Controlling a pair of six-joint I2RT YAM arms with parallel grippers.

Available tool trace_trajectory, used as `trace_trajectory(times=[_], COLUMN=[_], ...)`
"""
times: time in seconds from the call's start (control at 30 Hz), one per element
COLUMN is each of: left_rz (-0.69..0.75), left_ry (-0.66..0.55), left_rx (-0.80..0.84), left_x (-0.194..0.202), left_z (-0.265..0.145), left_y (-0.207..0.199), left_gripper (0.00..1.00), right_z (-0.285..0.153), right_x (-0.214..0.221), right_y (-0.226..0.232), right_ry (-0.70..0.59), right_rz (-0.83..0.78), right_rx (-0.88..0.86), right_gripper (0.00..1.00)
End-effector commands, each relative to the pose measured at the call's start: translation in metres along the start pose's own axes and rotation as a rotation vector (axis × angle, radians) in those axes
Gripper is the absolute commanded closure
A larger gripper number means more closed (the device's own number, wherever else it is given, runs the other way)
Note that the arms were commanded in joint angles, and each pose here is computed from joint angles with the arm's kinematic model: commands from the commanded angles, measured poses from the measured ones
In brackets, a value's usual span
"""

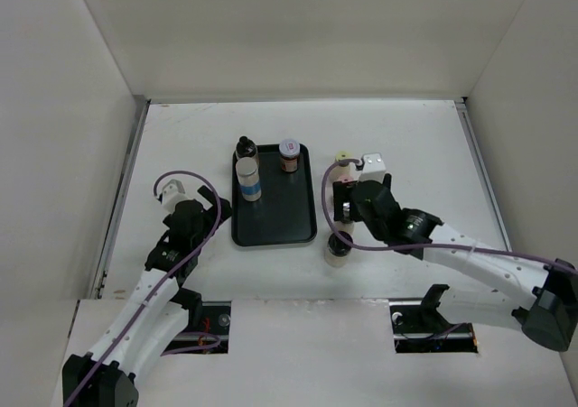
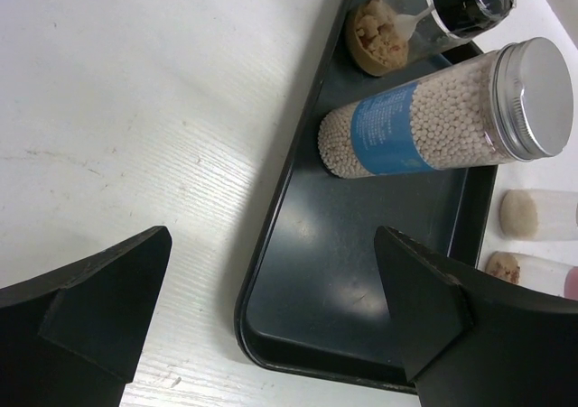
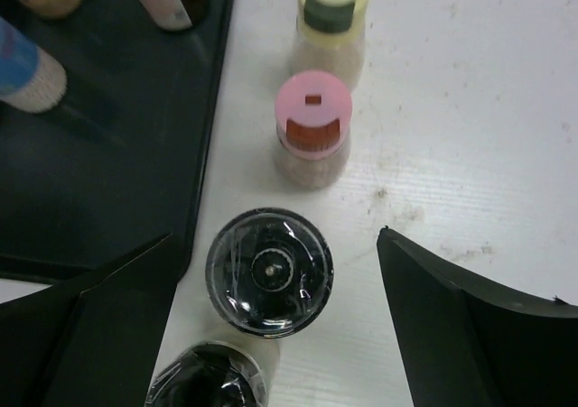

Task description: Organize the condiment bottles

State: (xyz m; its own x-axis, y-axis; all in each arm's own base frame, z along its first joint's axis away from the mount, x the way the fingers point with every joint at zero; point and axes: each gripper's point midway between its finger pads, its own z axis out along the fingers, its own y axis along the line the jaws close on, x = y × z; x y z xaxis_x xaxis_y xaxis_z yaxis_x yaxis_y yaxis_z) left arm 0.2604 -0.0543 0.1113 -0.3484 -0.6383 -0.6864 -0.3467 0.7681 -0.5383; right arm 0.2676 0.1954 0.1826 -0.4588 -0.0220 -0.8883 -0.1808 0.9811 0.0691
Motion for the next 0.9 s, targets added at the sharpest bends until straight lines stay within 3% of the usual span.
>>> trace_trajectory(times=[0.0,0.3,0.6,0.87], left_rz=[-0.027,-0.023,-0.021,-0.021], left_ry=[-0.067,-0.053,-0.058,-0.063], left_rx=[0.074,0.066,0.069,0.079], left_x=[-0.024,-0.019,-0.022,-0.024], left_z=[-0.005,0.001,0.001,0.0], left_y=[-0.026,-0.024,-0.026,-0.029], left_gripper=[0.0,0.0,0.0,0.0], right_z=[0.008,0.03,0.032,0.015], right_x=[0.001,0.019,0.014,-0.047], right_y=[0.005,0.012,0.014,0.028], right_ry=[0.04,0.102,0.113,-0.03], right_rz=[0.014,0.006,0.006,0.022], right_rx=[-0.003,0.006,0.012,-0.016], right_gripper=[0.04,0.07,0.45,0.5])
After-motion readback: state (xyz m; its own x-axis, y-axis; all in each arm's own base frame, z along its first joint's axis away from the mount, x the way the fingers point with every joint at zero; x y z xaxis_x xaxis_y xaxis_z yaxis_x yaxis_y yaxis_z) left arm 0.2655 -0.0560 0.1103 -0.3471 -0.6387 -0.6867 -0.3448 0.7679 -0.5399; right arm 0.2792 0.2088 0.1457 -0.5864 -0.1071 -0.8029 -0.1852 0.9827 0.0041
